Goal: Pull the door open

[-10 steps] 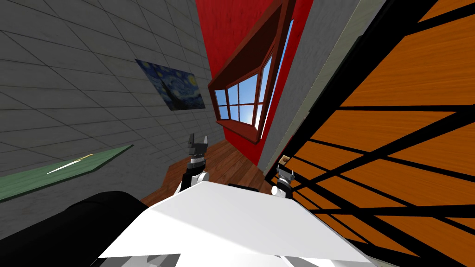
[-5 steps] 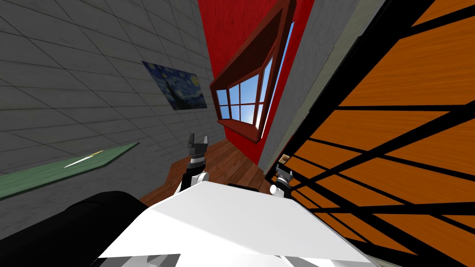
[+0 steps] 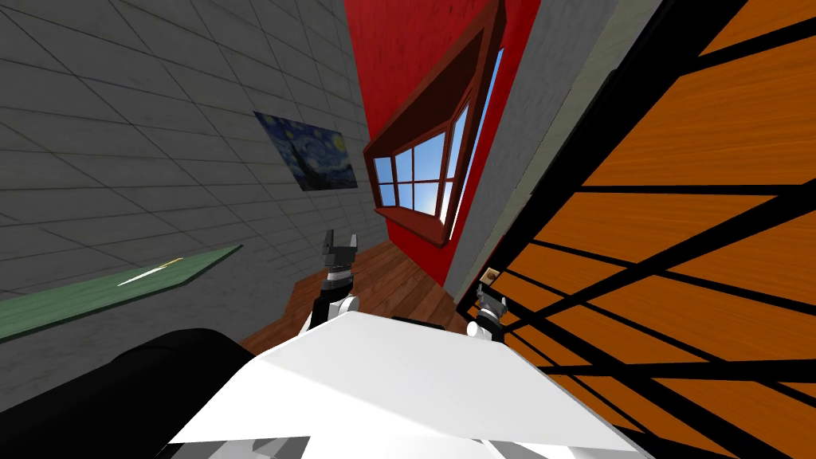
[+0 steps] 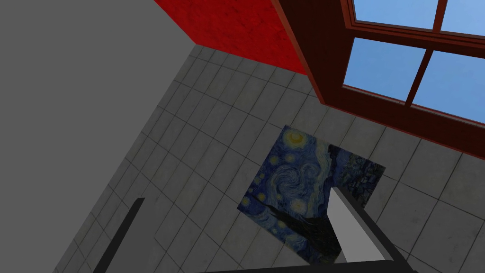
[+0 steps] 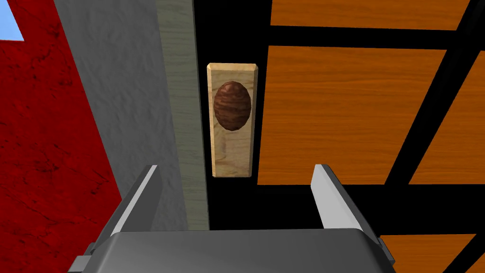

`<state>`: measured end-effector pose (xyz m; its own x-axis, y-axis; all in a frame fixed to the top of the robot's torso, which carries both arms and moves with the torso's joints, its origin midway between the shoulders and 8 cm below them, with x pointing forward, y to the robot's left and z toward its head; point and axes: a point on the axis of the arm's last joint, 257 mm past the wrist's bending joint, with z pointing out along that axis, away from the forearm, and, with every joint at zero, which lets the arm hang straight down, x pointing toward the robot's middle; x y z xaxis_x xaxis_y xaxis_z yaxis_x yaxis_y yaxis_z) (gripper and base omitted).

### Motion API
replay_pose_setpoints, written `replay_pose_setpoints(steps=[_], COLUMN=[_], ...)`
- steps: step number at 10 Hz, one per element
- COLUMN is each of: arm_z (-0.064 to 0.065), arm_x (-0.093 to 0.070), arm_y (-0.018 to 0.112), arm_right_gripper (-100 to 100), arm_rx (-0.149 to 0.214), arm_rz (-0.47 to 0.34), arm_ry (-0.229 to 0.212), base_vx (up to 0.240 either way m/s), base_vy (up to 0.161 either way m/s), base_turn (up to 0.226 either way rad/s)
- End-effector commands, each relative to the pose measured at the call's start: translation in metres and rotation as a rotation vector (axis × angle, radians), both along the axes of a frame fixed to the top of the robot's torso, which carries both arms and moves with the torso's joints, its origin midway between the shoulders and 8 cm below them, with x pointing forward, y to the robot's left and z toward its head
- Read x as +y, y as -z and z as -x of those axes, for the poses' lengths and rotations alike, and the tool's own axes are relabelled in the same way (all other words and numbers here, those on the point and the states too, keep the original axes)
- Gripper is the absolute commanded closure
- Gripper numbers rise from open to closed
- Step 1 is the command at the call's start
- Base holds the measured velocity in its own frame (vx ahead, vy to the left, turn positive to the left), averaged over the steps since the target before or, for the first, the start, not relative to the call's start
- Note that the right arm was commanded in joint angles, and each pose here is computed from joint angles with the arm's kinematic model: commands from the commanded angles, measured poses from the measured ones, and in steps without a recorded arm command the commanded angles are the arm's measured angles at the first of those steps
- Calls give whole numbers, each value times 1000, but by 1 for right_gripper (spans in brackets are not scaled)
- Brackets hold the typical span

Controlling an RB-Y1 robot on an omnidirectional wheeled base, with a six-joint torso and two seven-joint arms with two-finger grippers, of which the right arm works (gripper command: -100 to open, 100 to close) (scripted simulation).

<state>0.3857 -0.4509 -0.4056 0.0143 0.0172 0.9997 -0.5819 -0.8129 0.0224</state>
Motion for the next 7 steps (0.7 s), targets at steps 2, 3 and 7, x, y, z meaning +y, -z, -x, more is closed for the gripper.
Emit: replay_pose_setpoints(steps=[2, 3, 7], arm_z=[2, 15, 30], arm_x=[-7, -25, -45], arm_y=[-4, -2, -2], arm_right_gripper=[-100, -100, -100], arm_rx=[-6, -7, -7], arm_rz=[-2, -3, -2], arm_ry=[3, 7, 12], base_vx=[127, 118, 92], base_vy=[10, -2, -1], base_turn=[3, 31, 12])
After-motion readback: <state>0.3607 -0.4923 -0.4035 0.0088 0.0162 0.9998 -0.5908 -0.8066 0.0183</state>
